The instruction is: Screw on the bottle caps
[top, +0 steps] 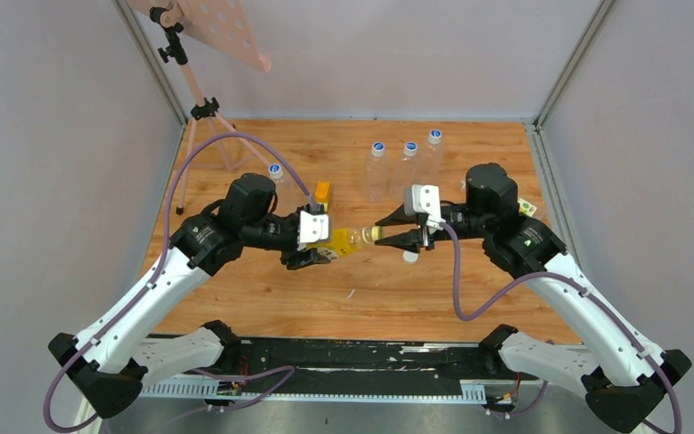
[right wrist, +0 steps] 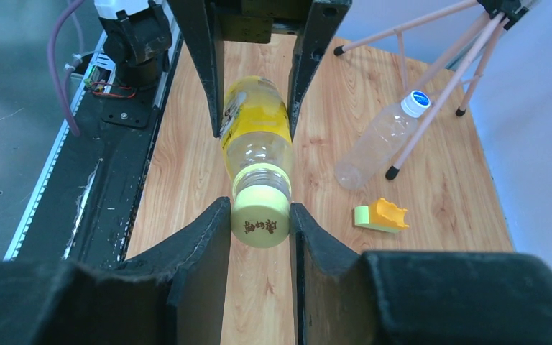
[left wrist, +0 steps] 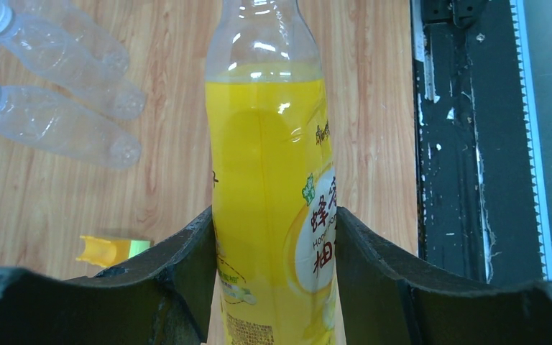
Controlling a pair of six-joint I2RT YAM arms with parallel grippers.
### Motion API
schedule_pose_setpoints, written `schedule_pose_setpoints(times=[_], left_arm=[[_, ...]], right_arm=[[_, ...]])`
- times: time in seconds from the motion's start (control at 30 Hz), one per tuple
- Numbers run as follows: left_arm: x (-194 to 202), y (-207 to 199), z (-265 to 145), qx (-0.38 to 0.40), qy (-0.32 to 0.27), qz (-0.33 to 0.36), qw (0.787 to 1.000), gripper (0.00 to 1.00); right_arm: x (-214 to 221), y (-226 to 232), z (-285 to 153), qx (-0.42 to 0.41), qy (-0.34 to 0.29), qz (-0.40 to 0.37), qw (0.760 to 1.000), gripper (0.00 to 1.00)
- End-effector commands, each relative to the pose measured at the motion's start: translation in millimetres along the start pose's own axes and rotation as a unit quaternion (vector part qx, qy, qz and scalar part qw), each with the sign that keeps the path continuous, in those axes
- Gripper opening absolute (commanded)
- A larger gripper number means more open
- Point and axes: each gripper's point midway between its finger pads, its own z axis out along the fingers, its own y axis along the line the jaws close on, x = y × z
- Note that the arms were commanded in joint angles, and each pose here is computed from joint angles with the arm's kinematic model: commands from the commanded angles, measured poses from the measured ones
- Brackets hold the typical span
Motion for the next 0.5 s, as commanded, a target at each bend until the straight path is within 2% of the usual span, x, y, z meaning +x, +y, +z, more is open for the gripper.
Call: schedule_pose_setpoints(times=[0.0, 0.47], left_arm=[[-19, -5, -7, 0.022, -0.025, 0.017, 0.999, 0.23], [-27, -21, -12, 0.086, -0.014, 0.007, 0.996, 0.21]], right_arm=[[-15, 2, 4, -0.027, -0.03, -0.041, 0.998, 0.0], [-14, 11, 11, -0.068, -0.044, -0.032, 0.996, 0.0]])
